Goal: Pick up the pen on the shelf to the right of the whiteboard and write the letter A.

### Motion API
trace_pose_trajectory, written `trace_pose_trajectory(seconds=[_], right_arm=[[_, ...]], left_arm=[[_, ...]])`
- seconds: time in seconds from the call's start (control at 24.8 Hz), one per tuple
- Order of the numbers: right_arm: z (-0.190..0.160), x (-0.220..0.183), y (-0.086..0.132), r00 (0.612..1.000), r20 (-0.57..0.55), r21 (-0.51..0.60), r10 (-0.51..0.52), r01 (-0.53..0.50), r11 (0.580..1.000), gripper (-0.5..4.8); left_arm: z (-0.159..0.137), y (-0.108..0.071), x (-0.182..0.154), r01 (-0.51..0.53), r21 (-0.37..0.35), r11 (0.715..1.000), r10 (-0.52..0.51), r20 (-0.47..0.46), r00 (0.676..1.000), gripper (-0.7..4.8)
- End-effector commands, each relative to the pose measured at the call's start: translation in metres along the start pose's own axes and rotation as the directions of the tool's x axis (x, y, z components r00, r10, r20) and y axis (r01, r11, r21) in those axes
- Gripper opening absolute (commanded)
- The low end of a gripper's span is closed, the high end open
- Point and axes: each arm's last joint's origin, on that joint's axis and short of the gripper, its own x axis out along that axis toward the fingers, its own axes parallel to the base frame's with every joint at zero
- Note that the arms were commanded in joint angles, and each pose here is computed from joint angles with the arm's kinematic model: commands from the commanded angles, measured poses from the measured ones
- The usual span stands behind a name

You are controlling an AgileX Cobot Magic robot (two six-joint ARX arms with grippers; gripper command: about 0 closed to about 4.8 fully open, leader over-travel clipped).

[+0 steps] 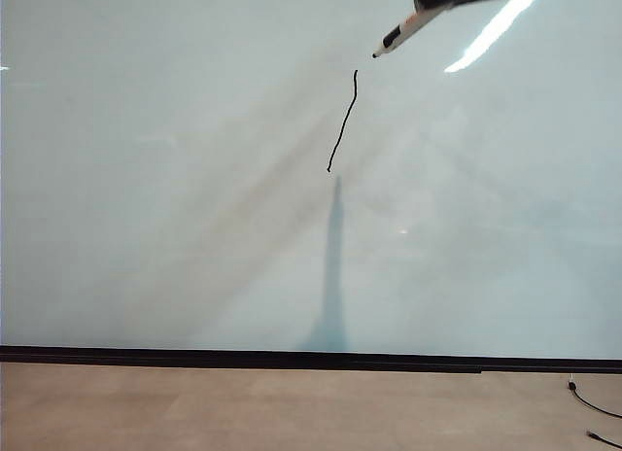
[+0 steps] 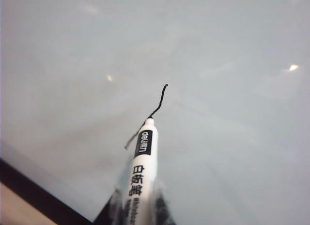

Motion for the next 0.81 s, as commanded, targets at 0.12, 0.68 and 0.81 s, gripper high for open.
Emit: trace_pose_trajectory(seconds=[0.12,0.68,0.81], right_arm=[[-0.009,0.007,0.002,0.991,0.120,0.208,-0.061,0.035,0.978,-0.06],[-0.026,0.048,-0.004,0.985,0.172,0.291,0.015,-0.065,0.955,-0.05],[-0.025,0.050,-0.005,0.983,0.181,0.291,0.013,-0.066,0.954,-0.06]], left_arm=[[0.001,0.000,0.000,0.001,0.004,1.000,-0.001,0.008,1.000,-0.04],[0.001,0.000,0.000,0.001,0.004,1.000,-0.001,0.007,1.000,-0.04],[0.001,0.000,0.000,0.001,0.004,1.000,-0.001,0.008,1.000,-0.04]])
